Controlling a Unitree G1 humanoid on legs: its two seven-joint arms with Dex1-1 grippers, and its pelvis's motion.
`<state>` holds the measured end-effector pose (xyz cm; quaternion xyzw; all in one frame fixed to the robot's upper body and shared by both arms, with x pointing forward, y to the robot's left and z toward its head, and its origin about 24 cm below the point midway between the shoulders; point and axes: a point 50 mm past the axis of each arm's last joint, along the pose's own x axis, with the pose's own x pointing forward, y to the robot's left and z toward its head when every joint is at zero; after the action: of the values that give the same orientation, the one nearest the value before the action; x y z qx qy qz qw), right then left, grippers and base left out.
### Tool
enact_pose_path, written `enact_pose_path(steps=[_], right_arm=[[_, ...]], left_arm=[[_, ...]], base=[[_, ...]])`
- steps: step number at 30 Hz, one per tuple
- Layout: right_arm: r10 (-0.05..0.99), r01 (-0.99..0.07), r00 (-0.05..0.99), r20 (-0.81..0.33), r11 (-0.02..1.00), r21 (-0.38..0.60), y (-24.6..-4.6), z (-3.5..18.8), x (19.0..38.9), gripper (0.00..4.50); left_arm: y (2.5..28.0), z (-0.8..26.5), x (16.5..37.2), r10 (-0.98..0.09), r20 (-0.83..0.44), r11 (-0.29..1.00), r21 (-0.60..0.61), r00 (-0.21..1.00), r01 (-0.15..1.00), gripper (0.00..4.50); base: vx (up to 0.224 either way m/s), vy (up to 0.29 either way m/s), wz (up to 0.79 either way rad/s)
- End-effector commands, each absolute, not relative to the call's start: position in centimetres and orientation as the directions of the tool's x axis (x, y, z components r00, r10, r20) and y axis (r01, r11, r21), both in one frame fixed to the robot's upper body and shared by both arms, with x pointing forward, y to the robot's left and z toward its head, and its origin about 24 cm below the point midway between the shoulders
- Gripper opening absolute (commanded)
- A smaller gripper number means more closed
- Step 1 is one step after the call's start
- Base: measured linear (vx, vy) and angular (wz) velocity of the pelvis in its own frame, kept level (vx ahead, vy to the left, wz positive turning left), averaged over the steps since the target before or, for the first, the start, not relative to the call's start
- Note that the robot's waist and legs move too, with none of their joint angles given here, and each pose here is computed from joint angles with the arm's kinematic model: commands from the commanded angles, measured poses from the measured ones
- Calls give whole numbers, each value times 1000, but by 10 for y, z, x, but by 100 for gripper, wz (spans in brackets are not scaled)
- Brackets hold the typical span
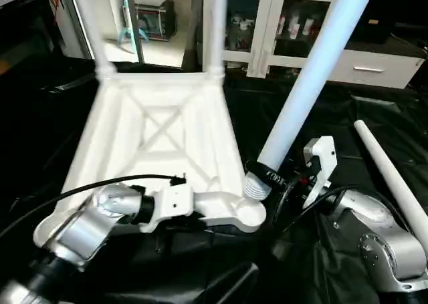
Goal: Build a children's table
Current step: Pick table leg
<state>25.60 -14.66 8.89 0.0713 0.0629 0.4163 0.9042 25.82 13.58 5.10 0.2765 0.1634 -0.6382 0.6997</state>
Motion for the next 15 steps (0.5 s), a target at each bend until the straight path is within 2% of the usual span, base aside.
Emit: enact_pose_path(steps=[1,2,3,5,8,11,15], right_arm=[[771,-758,635,-41,633,159,-147,97,260,189],[771,-758,635,-41,633,159,-147,97,260,189],[774,-762,632,-38,629,154,-146,100,262,189],[773,-761,633,-37,630,152,-147,100,262,189],[773,-761,633,-36,631,153,-148,100,262,189],[770,-757,637,-35,634,158,-148,99,260,189],[767,-754,641,-35,637,161,-148,99,258,189]], left_arm=[[131,50,261,-816,-558,43,198,149,979,0],[131,50,261,-816,-558,43,198,149,979,0],[136,46,269,-782,-582,99,238,223,966,0],[141,45,273,-756,-603,129,247,257,960,49],[143,47,276,-751,-601,141,258,273,956,67],[139,51,274,-792,-565,140,198,230,970,88],[136,54,273,-809,-548,131,184,212,974,120]], base=[[0,0,0],[0,0,0],[0,0,0],[0,0,0],[0,0,0],[0,0,0],[0,0,0]])
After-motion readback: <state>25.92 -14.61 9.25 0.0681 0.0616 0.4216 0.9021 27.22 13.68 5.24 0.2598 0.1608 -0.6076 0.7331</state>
